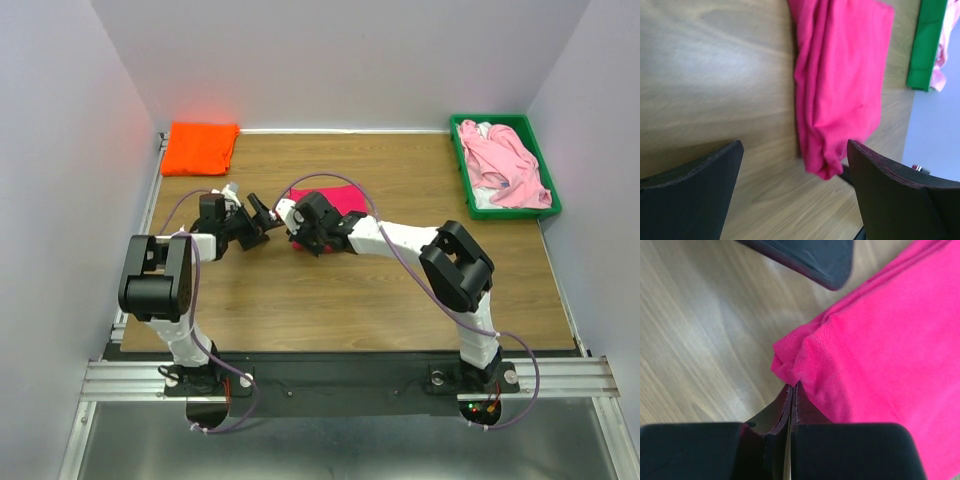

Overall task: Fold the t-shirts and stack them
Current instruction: Neatly place the folded tshirt to the corner

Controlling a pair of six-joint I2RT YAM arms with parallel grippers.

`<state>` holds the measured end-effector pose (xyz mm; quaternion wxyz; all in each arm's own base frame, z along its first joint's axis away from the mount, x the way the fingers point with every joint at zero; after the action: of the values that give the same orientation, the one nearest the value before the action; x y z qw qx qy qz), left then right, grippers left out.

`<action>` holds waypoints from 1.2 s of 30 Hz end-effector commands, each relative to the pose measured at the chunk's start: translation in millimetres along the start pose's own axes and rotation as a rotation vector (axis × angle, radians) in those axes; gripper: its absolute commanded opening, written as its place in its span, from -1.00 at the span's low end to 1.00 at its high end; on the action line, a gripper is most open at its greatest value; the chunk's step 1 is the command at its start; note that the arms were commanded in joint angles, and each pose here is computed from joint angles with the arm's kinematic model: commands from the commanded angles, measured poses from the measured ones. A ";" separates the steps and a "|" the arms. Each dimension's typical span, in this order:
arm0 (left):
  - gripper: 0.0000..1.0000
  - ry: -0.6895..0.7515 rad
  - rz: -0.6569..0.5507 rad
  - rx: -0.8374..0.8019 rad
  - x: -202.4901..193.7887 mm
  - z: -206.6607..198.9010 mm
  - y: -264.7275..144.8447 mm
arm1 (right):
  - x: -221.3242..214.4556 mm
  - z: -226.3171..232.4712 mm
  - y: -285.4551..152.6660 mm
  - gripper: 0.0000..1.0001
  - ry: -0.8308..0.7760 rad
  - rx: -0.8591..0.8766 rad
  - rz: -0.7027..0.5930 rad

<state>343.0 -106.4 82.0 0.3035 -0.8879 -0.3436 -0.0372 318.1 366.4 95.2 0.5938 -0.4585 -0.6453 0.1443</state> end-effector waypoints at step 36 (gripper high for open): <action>-0.43 -0.126 -0.087 -0.130 28.1 -40.2 121.2 | 52.7 -22.4 -11.7 -0.99 0.136 0.032 -0.141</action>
<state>437.0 -179.6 60.9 0.2134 -0.8956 -0.3903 0.0074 332.2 383.0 123.2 0.6481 -0.4279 -0.6209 0.1066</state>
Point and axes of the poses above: each gripper's point midway between its finger pads, its own y axis out along the fingers, its own z axis along the line the jaws close on, x = y × z, the point moved 5 cm from there along -y, back along the fingers, and after that the axes turned 7 degrees about -y, right-handed, at the moved point
